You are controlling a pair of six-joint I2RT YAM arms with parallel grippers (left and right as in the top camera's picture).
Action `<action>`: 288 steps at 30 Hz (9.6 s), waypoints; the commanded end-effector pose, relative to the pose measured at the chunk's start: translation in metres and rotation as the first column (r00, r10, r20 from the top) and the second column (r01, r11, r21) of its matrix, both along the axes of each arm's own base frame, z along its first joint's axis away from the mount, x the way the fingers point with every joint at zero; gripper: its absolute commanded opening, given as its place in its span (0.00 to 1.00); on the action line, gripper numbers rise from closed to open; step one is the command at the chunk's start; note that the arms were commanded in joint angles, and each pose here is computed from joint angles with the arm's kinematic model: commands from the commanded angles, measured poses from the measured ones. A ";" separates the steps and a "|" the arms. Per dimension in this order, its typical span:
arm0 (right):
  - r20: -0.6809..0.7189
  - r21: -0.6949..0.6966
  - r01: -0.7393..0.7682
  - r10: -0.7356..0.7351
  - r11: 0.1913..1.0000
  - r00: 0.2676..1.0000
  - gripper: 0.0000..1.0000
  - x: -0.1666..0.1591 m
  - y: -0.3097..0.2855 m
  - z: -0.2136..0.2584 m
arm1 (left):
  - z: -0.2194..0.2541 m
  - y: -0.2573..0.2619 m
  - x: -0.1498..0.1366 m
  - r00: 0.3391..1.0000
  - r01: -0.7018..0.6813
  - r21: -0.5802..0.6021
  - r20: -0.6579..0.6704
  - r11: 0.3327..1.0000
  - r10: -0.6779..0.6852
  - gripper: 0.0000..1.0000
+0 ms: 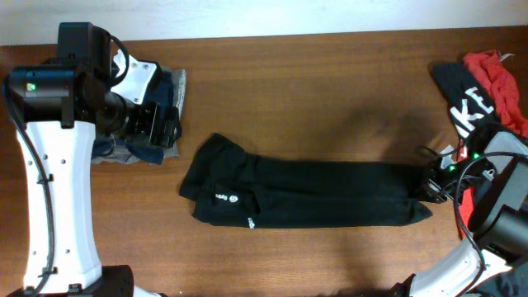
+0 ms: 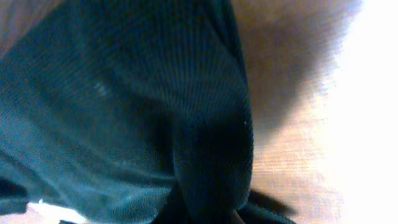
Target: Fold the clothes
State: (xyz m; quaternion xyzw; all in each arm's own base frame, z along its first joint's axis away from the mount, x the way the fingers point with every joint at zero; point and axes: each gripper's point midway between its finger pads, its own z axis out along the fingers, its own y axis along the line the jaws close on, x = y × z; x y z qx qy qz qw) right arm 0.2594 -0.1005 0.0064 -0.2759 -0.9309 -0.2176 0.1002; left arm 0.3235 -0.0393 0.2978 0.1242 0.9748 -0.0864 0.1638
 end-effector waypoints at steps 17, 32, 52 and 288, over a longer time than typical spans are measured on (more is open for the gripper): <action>0.261 -0.240 -0.121 0.184 0.963 0.948 0.04 0.037 0.037 0.131 | 0.000 -0.002 0.000 1.000 -0.010 -0.018 -0.005 1.000 0.010 0.99; 0.202 -0.328 -0.458 0.534 0.827 0.821 0.05 0.030 0.198 0.066 | 0.000 -0.002 0.000 1.000 -0.010 -0.018 -0.005 1.000 0.010 0.99; 0.363 -0.250 -0.583 0.632 0.774 0.684 0.49 0.034 0.251 0.083 | -0.003 0.005 0.001 1.000 -0.023 0.018 -0.008 1.000 0.023 0.99; 0.327 -0.066 -0.511 0.503 0.857 0.800 0.04 0.064 0.263 -0.019 | -0.314 -0.190 -0.003 0.887 -0.016 -0.629 -0.368 0.777 -0.279 0.06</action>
